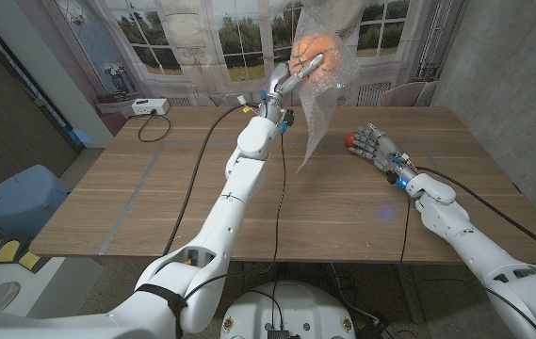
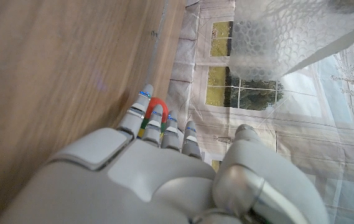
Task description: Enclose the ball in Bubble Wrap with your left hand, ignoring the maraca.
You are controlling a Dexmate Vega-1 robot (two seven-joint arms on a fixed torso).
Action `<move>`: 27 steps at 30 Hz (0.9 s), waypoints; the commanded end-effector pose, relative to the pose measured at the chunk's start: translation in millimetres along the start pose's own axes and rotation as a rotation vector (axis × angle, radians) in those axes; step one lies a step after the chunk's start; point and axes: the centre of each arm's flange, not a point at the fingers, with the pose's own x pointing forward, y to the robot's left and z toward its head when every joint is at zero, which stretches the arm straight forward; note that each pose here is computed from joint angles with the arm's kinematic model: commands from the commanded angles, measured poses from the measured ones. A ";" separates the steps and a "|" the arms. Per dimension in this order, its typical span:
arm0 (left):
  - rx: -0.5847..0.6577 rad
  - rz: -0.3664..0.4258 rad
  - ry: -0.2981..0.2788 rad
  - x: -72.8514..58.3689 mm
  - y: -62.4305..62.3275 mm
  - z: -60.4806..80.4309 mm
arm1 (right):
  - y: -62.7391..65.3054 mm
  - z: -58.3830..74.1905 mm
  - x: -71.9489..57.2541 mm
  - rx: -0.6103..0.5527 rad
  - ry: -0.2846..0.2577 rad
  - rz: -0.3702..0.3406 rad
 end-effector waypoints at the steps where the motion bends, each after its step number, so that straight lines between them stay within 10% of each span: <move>1: -0.220 -0.083 0.002 4.4 -3.3 -1.6 | 1.0 -2.3 15.4 0.027 0.028 0.041; 27: -0.329 -0.117 0.080 10.7 -8.1 -60.3 | 45.0 27.8 62.3 0.451 0.052 0.520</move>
